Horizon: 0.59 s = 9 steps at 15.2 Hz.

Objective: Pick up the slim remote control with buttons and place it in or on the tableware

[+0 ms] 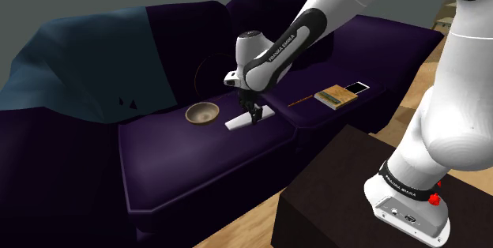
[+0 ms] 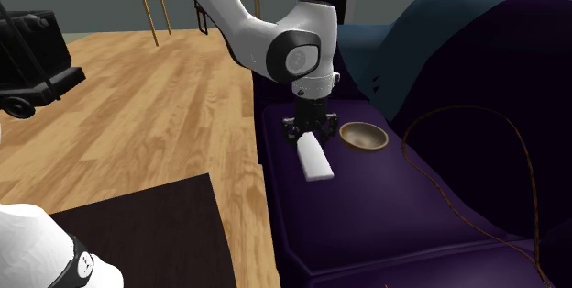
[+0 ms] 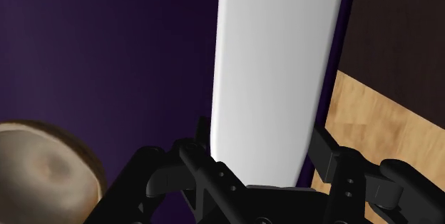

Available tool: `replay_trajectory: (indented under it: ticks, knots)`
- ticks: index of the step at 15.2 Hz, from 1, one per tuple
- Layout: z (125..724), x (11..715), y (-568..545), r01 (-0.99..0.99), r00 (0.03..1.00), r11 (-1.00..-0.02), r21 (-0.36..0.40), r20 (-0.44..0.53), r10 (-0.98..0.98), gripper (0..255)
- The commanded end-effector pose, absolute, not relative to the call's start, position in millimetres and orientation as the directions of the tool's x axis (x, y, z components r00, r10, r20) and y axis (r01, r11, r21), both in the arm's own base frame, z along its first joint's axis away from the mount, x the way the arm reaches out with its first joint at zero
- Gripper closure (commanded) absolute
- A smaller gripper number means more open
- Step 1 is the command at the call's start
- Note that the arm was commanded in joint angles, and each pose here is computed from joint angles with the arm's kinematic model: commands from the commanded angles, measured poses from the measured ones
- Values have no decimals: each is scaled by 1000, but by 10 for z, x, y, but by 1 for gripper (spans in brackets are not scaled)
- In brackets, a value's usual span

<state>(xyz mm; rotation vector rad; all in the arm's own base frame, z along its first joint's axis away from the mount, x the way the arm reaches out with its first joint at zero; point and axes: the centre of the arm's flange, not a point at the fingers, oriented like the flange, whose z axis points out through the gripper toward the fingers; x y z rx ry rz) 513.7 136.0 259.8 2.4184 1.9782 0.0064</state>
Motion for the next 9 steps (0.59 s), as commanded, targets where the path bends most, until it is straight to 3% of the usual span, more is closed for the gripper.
replay_trajectory:
  ticks: [1,9]
  knots:
    - [2699,5119,1359,980,198,-198,16,-8,980,255]
    - [2713,6003,1625,980,198,-198,16,-8,980,255]
